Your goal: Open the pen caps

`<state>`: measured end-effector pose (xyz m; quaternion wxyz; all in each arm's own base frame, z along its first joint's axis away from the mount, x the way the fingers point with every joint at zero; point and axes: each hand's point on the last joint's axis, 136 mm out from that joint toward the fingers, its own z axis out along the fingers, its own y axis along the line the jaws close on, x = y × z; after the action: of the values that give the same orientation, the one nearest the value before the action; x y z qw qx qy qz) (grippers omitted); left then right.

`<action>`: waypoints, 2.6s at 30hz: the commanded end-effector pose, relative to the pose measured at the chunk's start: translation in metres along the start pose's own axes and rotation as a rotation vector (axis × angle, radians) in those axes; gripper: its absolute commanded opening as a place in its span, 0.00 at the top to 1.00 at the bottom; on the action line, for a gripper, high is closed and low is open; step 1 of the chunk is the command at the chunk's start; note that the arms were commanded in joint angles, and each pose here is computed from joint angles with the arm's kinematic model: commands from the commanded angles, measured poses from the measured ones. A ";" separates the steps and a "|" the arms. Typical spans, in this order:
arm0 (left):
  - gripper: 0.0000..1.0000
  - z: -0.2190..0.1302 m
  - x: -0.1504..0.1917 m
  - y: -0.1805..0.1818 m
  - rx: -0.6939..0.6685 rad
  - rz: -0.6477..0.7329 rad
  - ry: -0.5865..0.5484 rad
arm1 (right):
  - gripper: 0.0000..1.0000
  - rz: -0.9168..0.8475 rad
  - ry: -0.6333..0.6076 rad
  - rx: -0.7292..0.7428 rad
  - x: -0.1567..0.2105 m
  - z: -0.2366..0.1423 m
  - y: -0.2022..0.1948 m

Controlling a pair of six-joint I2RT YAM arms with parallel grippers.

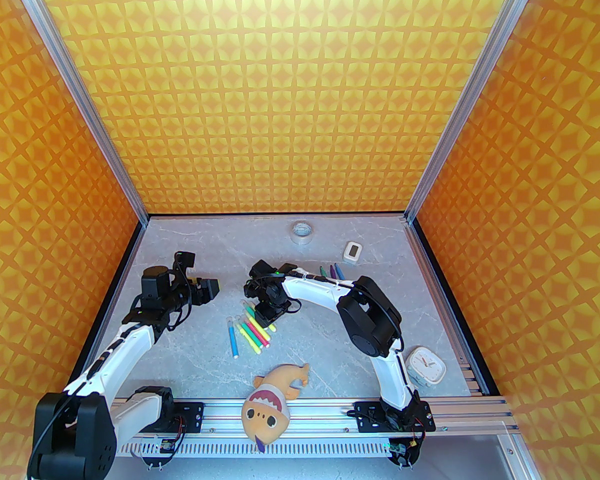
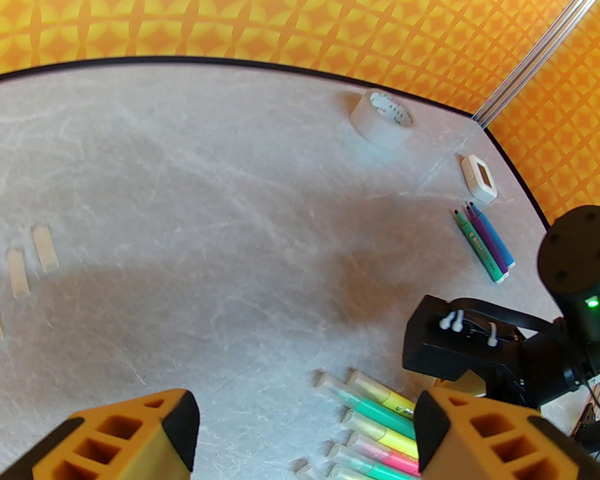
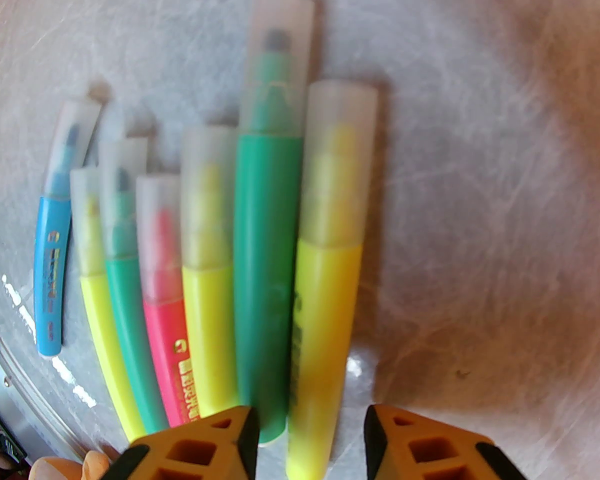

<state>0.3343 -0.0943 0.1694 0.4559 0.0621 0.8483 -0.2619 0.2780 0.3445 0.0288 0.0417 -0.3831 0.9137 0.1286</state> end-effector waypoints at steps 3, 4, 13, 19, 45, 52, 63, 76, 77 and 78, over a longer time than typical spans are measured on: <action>0.25 0.000 0.002 -0.005 0.024 0.018 -0.001 | 0.61 0.009 0.018 0.035 -0.002 0.006 -0.005; 0.25 0.000 0.002 -0.005 0.024 0.017 0.000 | 0.62 0.007 0.015 0.033 -0.003 0.005 -0.004; 0.25 0.001 0.003 -0.004 0.024 0.016 0.006 | 0.65 -0.002 0.026 0.054 -0.004 0.006 -0.008; 0.25 0.001 0.003 -0.004 0.023 0.015 0.006 | 0.65 -0.010 0.021 0.058 -0.005 0.003 -0.008; 0.25 -0.001 0.003 -0.006 0.024 0.019 0.004 | 0.67 -0.003 0.183 0.285 0.009 0.020 -0.044; 0.25 -0.001 0.002 -0.006 0.024 0.019 0.002 | 0.69 0.020 0.213 0.358 0.013 0.032 -0.048; 0.25 -0.002 0.002 -0.007 0.026 0.020 0.001 | 0.83 0.027 0.222 0.368 0.015 0.045 -0.050; 0.26 -0.001 -0.002 -0.008 0.031 0.007 -0.007 | 1.00 0.089 0.037 0.282 -0.005 -0.005 -0.059; 0.26 0.000 -0.002 -0.009 0.037 0.005 -0.006 | 1.00 0.095 0.019 0.273 -0.006 -0.011 -0.060; 0.26 0.000 -0.003 -0.010 0.043 0.000 -0.006 | 1.00 0.102 -0.002 0.262 -0.006 -0.017 -0.062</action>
<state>0.3335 -0.0948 0.1707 0.4570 0.0630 0.8472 -0.2634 0.3127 0.3121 0.0188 0.0552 -0.3435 0.9375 -0.0027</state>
